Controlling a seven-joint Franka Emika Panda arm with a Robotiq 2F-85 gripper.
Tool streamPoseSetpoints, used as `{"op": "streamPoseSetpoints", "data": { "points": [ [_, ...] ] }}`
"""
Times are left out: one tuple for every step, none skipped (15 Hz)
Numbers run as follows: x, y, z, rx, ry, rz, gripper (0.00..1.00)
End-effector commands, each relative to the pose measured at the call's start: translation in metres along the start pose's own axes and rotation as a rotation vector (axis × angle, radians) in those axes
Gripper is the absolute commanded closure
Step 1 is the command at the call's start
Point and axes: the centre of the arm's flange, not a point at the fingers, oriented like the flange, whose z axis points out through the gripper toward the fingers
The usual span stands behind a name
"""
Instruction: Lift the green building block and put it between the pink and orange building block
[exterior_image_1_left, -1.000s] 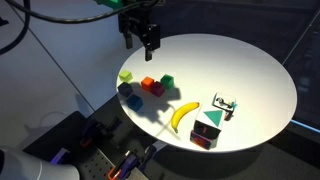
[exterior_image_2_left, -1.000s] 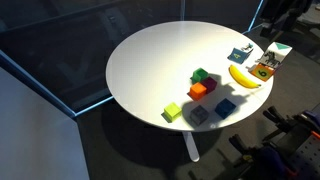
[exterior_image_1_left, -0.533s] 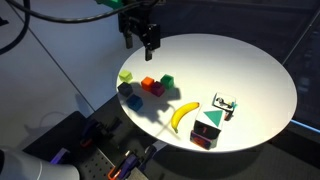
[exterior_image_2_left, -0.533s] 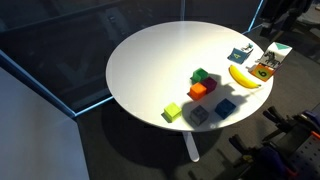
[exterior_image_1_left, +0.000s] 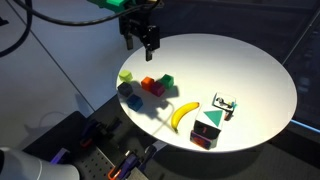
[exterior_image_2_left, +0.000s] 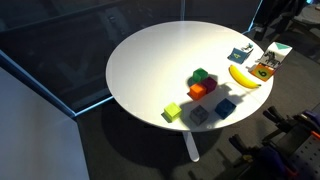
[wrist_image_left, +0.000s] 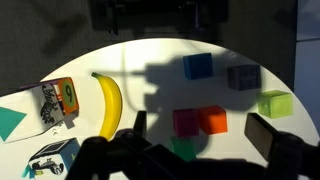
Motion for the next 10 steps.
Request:
{"op": "streamPoseSetpoints", "data": {
  "points": [
    [0.021,-0.017,0.001,-0.064,0.034,0.004,0.00],
    [0.026,-0.024,0.003,-0.084,0.049,0.000,0.00],
    [0.031,-0.029,0.005,-0.102,0.068,-0.004,0.00],
    [0.037,-0.036,0.007,-0.125,0.094,-0.006,0.00],
    [0.043,-0.043,0.010,-0.144,0.112,-0.008,0.00],
    [0.050,-0.050,0.014,-0.163,0.132,-0.007,0.00],
    [0.055,-0.055,0.017,-0.178,0.150,-0.008,0.00],
    [0.062,-0.059,0.022,-0.189,0.161,-0.002,0.00],
    [0.067,-0.062,0.026,-0.201,0.171,0.005,0.00],
    [0.074,-0.063,0.032,-0.208,0.174,0.017,0.00]
  ]
}}
